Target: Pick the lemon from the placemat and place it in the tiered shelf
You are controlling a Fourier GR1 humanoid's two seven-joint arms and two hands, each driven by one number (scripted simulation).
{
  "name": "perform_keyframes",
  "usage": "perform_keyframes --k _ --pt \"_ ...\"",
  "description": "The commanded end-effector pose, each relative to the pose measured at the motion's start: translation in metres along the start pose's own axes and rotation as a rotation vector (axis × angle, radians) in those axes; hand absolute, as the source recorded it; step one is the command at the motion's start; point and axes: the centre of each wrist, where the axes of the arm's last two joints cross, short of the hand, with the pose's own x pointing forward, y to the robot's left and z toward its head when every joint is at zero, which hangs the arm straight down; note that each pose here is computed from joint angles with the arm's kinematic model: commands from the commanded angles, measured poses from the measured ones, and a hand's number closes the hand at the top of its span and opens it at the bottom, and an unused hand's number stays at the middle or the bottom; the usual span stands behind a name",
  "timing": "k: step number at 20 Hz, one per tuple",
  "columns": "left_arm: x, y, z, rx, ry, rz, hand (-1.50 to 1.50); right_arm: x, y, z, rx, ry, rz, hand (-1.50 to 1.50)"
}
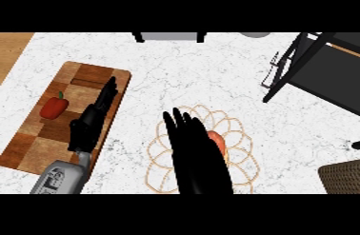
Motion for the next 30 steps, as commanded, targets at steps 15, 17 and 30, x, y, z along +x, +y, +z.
perform_keyframes --k 15,17,30 --pt "0.019 -0.002 -0.014 0.000 -0.012 0.008 0.00 0.001 0.017 -0.013 0.054 0.196 0.077 -1.50" --pt "-0.009 -0.020 -0.005 0.010 -0.008 0.007 0.00 -0.013 0.031 -0.020 0.048 0.194 0.078 -1.50" --pt "-0.001 0.016 0.000 -0.003 -0.014 0.018 0.00 -0.033 0.063 -0.053 0.030 0.243 0.123 -1.50"
